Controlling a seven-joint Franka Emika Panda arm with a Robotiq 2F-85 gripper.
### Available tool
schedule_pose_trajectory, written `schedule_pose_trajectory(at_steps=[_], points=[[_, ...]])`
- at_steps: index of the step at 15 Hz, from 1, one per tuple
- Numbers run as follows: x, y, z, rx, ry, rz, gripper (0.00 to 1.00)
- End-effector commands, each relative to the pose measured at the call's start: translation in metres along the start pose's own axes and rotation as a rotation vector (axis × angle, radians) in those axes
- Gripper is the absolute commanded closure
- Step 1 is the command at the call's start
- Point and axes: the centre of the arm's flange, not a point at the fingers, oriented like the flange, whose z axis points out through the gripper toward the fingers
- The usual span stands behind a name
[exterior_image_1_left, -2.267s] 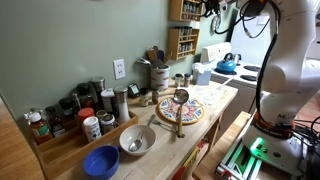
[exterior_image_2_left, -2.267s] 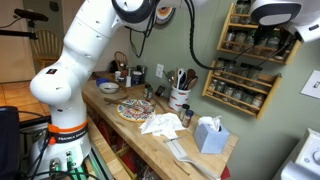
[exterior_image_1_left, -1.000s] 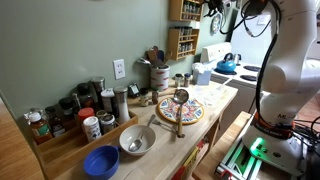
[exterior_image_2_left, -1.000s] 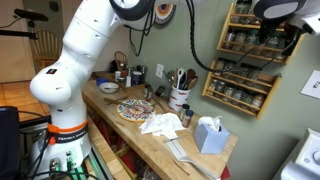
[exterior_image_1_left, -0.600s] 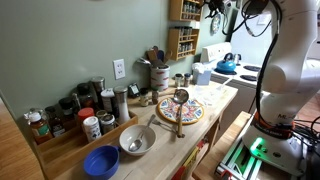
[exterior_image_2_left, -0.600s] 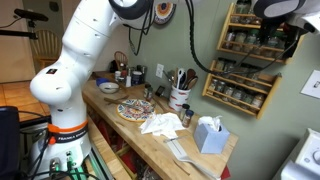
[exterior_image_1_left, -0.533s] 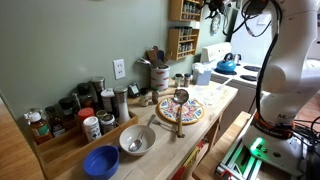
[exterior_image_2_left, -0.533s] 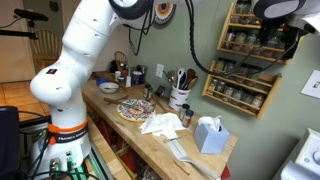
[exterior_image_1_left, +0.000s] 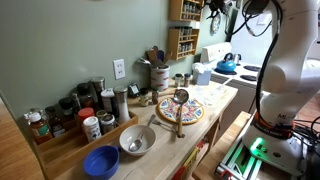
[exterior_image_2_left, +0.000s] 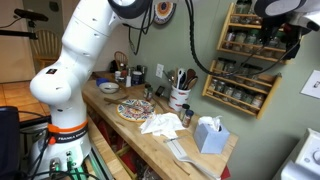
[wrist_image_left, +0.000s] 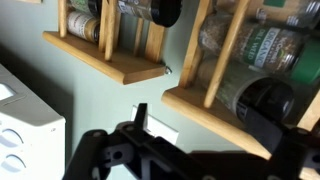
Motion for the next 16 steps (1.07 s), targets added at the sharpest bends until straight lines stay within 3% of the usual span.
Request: schedule_pose_trajectory(at_steps=[1,7,9,12,16], points=[[-0.002,0.004,-0.033,-0.017,-0.043,-0.105,0.00],[-0.022,-0.019,-0.074,-0.039,-0.137,-0.360,0.00],[-0.030,-0.035,-0.080,-0.059,-0.087,-0.379,0.00],[-0.046,-0.055,-0.081,-0.098,-0.042,-0.509,0.00],[-0.054,-0.074,-0.061,-0.123,0.010,-0.632,0.00]])
